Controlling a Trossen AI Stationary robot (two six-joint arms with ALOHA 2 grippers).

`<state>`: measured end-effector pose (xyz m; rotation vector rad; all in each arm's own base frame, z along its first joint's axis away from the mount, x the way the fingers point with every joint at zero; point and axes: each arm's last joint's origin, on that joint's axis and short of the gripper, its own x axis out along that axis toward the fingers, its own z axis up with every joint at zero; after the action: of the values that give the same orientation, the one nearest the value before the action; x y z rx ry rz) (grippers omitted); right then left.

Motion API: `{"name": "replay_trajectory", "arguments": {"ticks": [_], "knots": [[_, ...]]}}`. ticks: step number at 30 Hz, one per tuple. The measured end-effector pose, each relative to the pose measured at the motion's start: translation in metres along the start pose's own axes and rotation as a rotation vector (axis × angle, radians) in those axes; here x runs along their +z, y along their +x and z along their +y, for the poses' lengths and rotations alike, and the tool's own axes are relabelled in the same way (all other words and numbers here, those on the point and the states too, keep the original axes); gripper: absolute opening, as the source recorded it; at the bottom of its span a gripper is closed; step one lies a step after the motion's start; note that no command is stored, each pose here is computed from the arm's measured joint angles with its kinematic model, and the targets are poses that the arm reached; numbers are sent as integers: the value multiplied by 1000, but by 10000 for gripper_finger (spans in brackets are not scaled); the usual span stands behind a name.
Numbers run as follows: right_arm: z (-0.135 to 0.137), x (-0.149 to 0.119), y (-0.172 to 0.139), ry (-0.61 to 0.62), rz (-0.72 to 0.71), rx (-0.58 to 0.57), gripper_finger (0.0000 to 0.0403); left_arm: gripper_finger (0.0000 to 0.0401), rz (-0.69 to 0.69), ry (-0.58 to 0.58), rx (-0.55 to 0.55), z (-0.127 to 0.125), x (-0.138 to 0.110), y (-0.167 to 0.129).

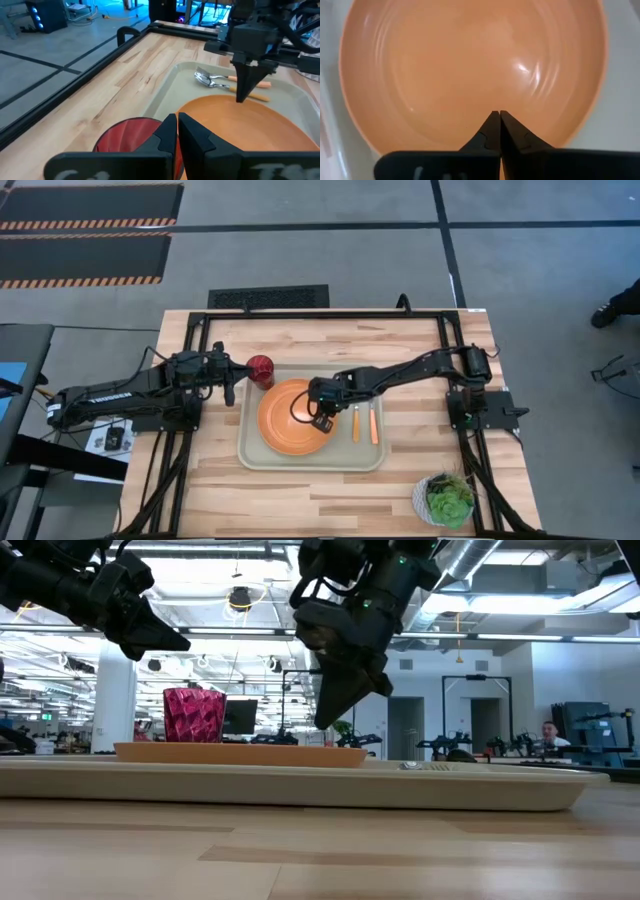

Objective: Pick and place plate/cup/fork/spoon on tray
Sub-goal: Adjust the orange plate on the gray serving tray

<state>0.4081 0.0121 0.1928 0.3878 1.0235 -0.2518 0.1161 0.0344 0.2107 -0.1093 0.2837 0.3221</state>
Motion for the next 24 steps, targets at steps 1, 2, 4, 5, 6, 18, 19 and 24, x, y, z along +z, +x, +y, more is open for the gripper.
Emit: {"name": "replay_trajectory", "arguments": {"ticks": [1, 2, 4, 5, 6, 18, 19, 24], "knots": [[0, 0, 0, -5, 1, 3, 12, 6, 0, 0, 0, 0, 0, 0], [0, 0, 0, -8, 3, 10, 13, 6, 0, 0, 0, 0, 0, 0], [0, 1, 0, -9, 2, 14, 18, 6, 0, 0, 0, 0, 0, 0], [-2, 1, 0, -10, 1, 13, 19, 6, -2, 0, 0, 0, 0, 0], [-2, 2, 0, -14, -2, 14, 20, 6, -3, 0, 0, 0, 0, 0], [1, 9, 0, -78, -71, 55, 17, 6, -7, -1, 0, 0, 1, 0], [1, 11, 0, -80, -86, 60, 17, 6, -7, -1, -1, 0, 1, 0], [2, 16, 0, -96, -131, 84, 15, 6, -7, -1, -1, 0, 1, 0]]}}
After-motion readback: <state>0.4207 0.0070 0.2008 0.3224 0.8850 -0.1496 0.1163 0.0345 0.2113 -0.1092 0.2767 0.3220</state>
